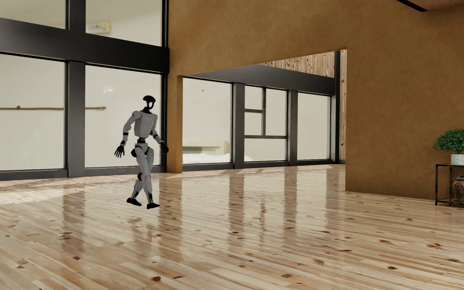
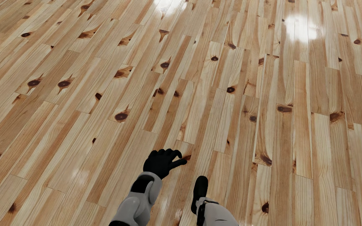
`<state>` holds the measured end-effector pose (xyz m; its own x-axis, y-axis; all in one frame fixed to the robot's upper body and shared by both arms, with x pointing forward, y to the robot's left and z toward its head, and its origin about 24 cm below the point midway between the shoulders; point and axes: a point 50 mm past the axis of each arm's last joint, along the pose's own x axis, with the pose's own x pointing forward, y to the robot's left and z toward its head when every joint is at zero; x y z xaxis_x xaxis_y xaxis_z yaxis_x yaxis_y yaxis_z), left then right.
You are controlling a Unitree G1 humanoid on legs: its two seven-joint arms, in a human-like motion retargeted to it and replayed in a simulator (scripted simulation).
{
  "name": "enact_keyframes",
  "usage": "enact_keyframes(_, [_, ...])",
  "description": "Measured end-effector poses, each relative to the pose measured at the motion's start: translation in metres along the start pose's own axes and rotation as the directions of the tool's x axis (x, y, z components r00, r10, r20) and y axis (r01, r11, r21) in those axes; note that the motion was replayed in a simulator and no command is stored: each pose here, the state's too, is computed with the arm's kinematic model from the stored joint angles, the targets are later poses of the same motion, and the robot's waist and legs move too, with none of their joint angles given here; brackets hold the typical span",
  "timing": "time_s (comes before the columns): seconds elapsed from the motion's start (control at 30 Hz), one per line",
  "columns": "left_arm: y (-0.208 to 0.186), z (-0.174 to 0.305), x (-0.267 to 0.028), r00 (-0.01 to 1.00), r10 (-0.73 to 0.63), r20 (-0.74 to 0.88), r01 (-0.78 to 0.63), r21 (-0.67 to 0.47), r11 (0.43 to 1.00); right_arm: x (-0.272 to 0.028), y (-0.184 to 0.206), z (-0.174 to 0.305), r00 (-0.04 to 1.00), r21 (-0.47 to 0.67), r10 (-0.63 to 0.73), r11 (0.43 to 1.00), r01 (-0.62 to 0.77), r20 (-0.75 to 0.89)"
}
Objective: Head to the fabric bench
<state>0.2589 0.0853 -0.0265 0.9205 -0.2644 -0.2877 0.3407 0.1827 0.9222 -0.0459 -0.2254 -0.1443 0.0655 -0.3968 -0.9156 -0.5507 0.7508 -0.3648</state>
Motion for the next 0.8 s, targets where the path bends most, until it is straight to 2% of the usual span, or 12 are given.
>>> enact_keyframes(0.1, [0.024,-0.011,0.001,1.0,0.017,0.025,-0.017,0.013,1.0,0.0,0.009,0.005,0.995,-0.068,0.093,0.994,-0.091,0.023])
enact_keyframes(0.13, [0.021,-0.025,-0.004,0.999,-0.001,-0.035,0.001,0.001,1.0,0.001,0.009,0.014,0.994,-0.088,0.097,0.992,-0.093,0.043])
enact_keyframes(0.23, [-0.019,-0.065,-0.024,0.942,-0.119,-0.313,0.084,-0.121,0.989,-0.003,0.002,0.052,0.991,0.033,-0.003,0.999,-0.002,0.13])
enact_keyframes(0.27, [-0.041,-0.08,-0.04,0.885,-0.192,-0.423,0.117,-0.197,0.973,-0.005,-0.006,0.07,0.981,0.063,-0.044,0.997,0.032,0.188])
enact_keyframes(0.37, [-0.108,-0.114,-0.116,0.637,-0.428,-0.641,0.154,-0.438,0.886,-0.017,-0.041,0.131,0.902,0.016,-0.155,0.987,0.162,0.403])
enact_keyframes(0.43, [-0.139,-0.132,-0.174,0.457,-0.576,-0.678,0.207,-0.549,0.81,-0.036,-0.071,0.17,0.785,0.008,-0.245,0.956,0.292,0.569])
enact_keyframes(0.53, [-0.169,-0.143,-0.254,0.17,-0.719,-0.673,0.372,-0.632,0.68,-0.071,-0.113,0.2,0.587,0.107,-0.383,0.887,0.449,0.713])
enact_keyframes(0.6, [-0.181,-0.137,-0.293,0.024,-0.771,-0.637,0.486,-0.666,0.566,-0.079,-0.129,0.203,0.551,0.122,-0.413,0.864,0.488,0.725])
enact_keyframes(0.67, [-0.189,-0.127,-0.302,-0.007,-0.809,-0.588,0.571,-0.667,0.479,-0.067,-0.136,0.187,0.616,0.094,-0.433,0.859,0.504,0.658])
enact_keyframes(0.7, [-0.191,-0.122,-0.295,0.01,-0.818,-0.576,0.593,-0.655,0.468,-0.057,-0.135,0.177,0.66,0.069,-0.444,0.856,0.513,0.606])
enact_keyframes(0.77, [-0.189,-0.114,-0.254,0.136,-0.815,-0.563,0.652,-0.568,0.502,-0.031,-0.116,0.157,0.783,0.014,-0.388,0.899,0.437,0.485])
enact_keyframes(0.8, [-0.181,-0.112,-0.22,0.244,-0.787,-0.567,0.674,-0.484,0.558,-0.021,-0.1,0.149,0.847,-0.01,-0.308,0.938,0.346,0.432])
